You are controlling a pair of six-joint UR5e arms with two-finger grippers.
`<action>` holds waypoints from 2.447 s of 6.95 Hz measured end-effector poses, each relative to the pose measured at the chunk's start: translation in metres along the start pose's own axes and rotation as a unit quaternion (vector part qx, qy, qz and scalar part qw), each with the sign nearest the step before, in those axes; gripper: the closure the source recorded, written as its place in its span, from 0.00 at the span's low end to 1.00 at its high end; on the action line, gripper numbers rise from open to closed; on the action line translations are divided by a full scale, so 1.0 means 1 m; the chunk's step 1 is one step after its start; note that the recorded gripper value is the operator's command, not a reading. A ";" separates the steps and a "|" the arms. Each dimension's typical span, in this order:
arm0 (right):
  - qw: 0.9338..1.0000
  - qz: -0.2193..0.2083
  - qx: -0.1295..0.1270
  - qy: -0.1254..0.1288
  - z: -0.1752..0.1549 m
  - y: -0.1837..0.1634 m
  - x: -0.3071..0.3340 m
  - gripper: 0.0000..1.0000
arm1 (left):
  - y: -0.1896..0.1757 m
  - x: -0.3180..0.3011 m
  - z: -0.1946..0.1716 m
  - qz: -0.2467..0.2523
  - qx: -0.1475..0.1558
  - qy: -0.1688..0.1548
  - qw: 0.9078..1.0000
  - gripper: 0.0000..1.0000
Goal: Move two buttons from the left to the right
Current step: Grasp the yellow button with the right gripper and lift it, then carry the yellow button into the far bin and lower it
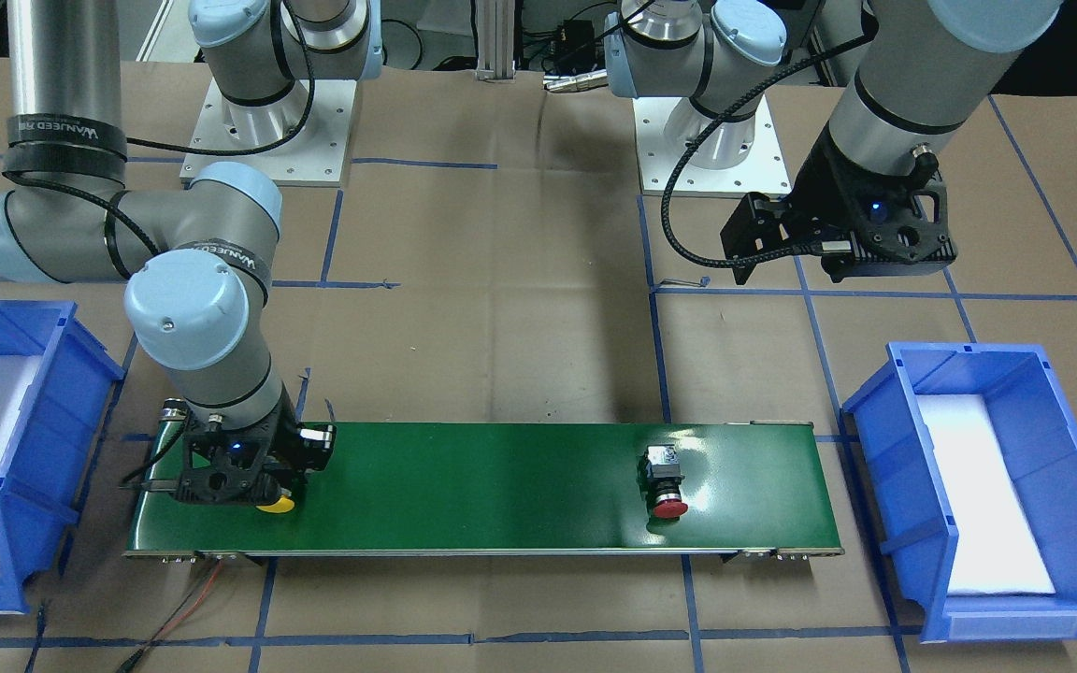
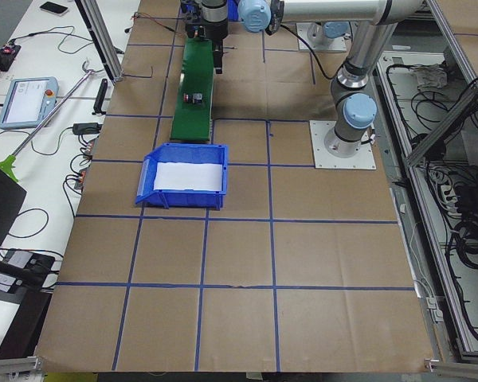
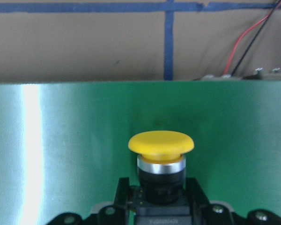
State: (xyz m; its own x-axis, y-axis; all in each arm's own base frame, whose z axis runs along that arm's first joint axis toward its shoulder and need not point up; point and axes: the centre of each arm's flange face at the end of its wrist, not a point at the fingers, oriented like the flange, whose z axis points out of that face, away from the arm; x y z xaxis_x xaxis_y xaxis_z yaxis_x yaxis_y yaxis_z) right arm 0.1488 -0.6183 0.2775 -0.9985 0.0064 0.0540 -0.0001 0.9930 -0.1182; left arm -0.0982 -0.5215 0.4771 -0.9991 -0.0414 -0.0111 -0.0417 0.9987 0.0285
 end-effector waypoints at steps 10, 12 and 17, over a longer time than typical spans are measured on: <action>0.999 -0.046 0.015 -0.005 -0.052 0.065 0.353 0.98 | -0.002 0.001 0.004 0.001 -0.005 0.000 1.000 0.00; 0.997 -0.061 0.037 -0.001 -0.012 0.084 0.360 0.98 | -0.002 0.001 0.004 0.001 -0.004 0.000 1.000 0.00; 0.996 -0.086 0.028 -0.021 0.062 0.094 0.362 0.95 | -0.002 0.001 0.004 0.001 -0.005 0.000 1.000 0.00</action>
State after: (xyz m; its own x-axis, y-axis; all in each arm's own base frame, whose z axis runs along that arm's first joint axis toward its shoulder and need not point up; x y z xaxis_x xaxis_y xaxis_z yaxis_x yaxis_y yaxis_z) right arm -0.2165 -0.5297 0.2247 -0.9850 -0.1686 0.0377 -0.1725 0.9708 -0.1666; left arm -0.0987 -0.5235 0.4728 -0.9991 -0.0400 -0.0109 -0.0404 0.9985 0.0380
